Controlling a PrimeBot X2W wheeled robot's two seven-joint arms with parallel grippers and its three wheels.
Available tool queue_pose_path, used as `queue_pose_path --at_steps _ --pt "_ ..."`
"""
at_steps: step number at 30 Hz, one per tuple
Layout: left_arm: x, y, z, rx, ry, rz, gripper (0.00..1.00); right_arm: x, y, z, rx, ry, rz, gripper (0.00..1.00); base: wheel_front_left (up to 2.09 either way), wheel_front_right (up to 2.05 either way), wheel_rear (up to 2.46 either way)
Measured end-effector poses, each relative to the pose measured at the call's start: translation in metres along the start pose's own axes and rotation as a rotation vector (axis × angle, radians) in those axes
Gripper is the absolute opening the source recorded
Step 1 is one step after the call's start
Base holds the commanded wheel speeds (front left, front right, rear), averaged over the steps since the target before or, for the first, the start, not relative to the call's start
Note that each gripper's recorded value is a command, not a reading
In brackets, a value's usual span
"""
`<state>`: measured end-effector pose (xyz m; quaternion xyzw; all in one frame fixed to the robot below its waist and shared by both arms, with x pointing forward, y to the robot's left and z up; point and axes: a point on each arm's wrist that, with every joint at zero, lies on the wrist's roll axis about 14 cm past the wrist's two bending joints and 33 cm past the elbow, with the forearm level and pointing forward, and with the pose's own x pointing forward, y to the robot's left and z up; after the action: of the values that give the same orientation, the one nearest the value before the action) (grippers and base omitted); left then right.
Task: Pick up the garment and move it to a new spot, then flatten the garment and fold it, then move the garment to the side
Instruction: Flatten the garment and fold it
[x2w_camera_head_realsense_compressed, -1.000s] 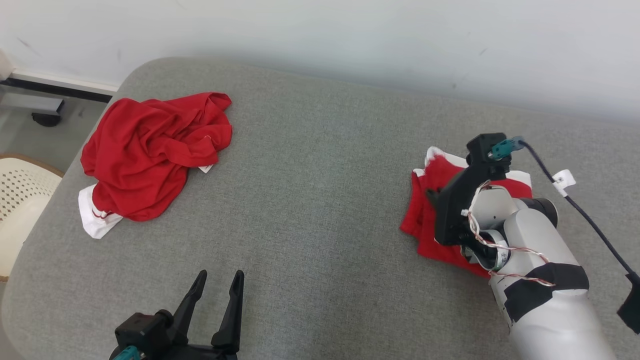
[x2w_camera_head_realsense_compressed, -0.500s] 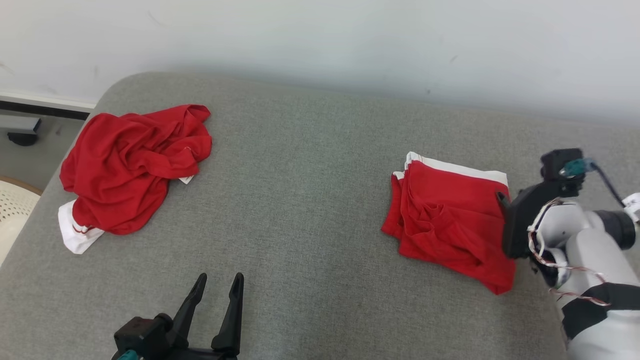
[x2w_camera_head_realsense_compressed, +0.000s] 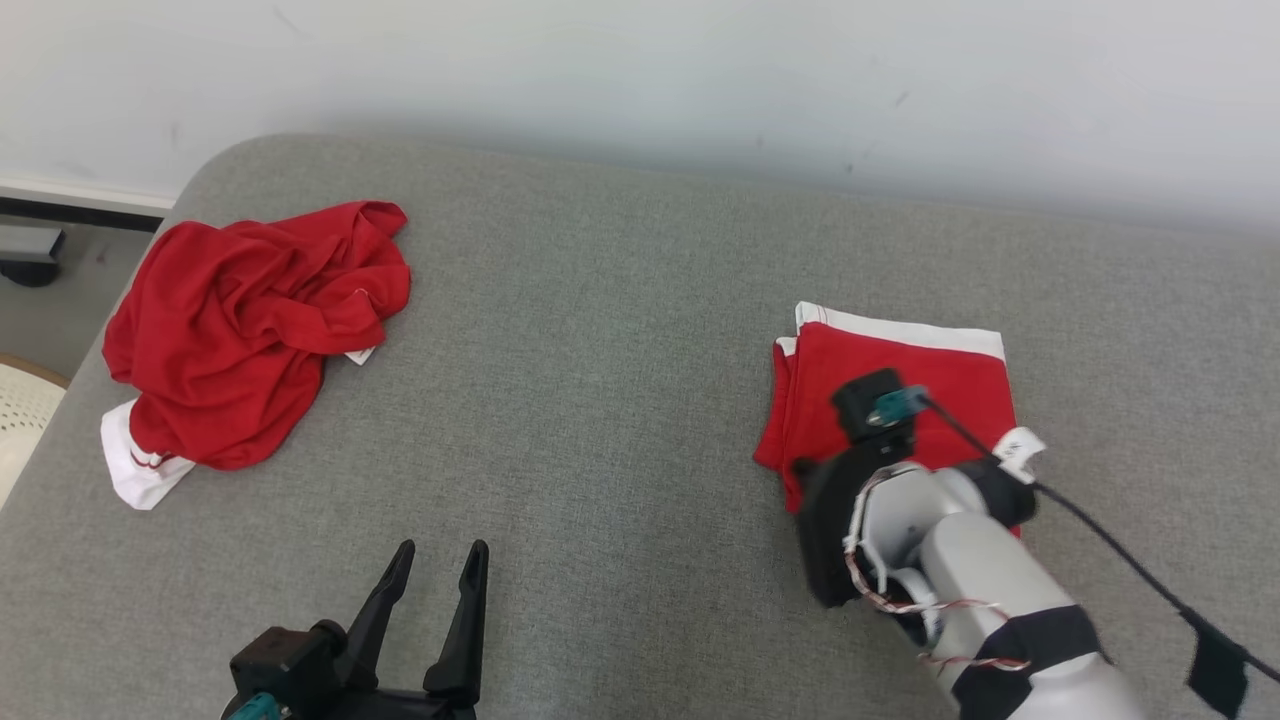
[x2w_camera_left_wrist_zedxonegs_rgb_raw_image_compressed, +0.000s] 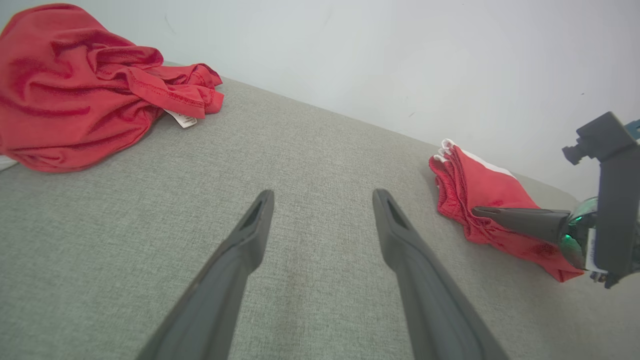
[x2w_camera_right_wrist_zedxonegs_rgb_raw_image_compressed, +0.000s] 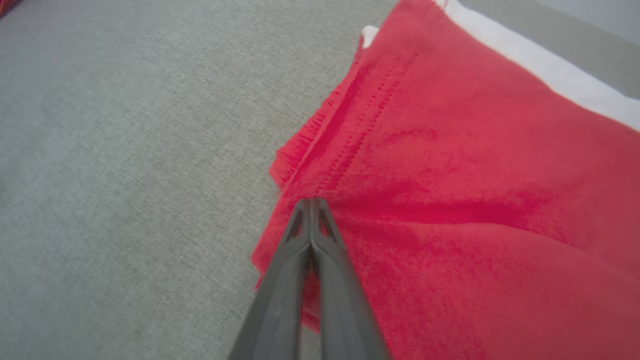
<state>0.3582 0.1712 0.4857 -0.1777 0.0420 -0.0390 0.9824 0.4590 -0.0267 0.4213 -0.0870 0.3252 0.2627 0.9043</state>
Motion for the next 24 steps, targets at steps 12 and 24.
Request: queue_pose_path --at_steps 12,24 --pt "-0.008 -0.001 0.008 -0.009 -0.026 -0.002 1.00 -0.032 0.064 0.033 0.083 -0.168 0.204 1.00 0.00 0.00 0.00" --pt "-0.008 0.003 0.060 0.015 -0.201 0.009 1.00 -0.132 -0.060 0.015 0.294 -0.574 -0.243 1.00 0.00 0.00 0.00"
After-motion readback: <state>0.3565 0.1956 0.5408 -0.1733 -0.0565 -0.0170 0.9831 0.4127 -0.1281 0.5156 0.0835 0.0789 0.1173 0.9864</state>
